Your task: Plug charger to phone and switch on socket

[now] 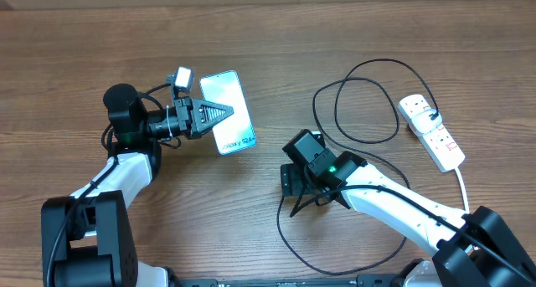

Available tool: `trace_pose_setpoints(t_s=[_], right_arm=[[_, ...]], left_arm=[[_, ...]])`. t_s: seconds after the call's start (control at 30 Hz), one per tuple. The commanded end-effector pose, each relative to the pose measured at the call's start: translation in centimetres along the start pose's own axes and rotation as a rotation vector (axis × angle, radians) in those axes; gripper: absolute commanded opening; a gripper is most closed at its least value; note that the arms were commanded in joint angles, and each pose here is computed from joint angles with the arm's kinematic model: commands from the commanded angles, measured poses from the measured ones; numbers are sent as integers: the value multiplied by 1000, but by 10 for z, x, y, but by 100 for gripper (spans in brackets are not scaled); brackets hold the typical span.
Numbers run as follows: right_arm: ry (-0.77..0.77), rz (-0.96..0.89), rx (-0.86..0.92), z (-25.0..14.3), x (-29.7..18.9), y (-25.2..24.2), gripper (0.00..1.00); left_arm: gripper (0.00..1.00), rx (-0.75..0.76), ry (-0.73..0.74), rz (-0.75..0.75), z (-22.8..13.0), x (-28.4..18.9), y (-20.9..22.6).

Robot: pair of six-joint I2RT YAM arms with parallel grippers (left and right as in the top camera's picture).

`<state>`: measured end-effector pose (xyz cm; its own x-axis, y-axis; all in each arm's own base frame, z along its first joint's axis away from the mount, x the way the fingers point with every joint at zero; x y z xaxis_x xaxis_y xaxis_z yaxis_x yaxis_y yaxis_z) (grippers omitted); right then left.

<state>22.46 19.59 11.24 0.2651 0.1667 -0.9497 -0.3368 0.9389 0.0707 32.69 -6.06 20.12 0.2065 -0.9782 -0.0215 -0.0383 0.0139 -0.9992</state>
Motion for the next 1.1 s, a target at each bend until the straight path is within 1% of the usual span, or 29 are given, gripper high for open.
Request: trace_pose_setpoints(t_s=[0.0,0.1,0.23,0.3,0.33,0.43,0.5,0.53,0.57,0.6,0.67,0.73,0.8,0.93,1.0,1.07], right_arm=[[-45,-44,45,10,5,4,79],[-26,-51,49,7,19,12,75],[0,-103,22,6,29,20,73],[10,-149,23,6,34,23,69],[23,-168,32,6,39,24,65],[80,-200,19,-1,54,22,57],[117,-217,6,-8,58,22,50],[147,-231,-10,-14,57,22,41],[174,-234,-26,-21,55,25,35],[187,-238,-27,-23,55,26,32],[221,-246,-19,-30,53,25,13],[233,-224,-54,-30,53,27,6],[231,-171,-128,-28,55,32,4],[211,-145,-142,-16,53,32,4],[243,-74,-209,-15,49,36,4],[298,30,-309,-22,46,44,4]], left_arm=[[4,55,-58,-1,10,-12,-8],[4,51,-95,-2,14,-26,-7],[4,51,-145,-5,19,-46,-7],[4,50,-166,-6,20,-55,-7],[4,50,-171,-7,20,-58,-7],[4,51,-165,-9,20,-61,-7],[4,51,-160,-10,19,-61,-8],[4,51,-159,-10,19,-61,-8],[4,51,-159,-10,19,-61,-8],[4,51,-158,-10,19,-61,-8],[4,51,-155,-11,19,-61,-8],[4,51,-154,-11,19,-61,-8],[4,59,-143,-12,18,-61,-8],[4,83,-97,-18,13,-60,-8],[4,83,-87,-20,12,-60,-8],[4,83,-82,-21,12,-60,-8]])
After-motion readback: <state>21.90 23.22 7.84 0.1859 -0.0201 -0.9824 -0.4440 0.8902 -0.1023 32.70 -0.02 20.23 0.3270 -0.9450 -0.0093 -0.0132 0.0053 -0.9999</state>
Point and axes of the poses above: each gripper's point midway between its finger pads, its own x axis out along the fingers, its own y axis along the line the jaws close on, z = x × y, the point moved 8 cm from there along -x, back along the fingers, and after that the axes turned 14 degrees about -x, right-handed, at the moved point
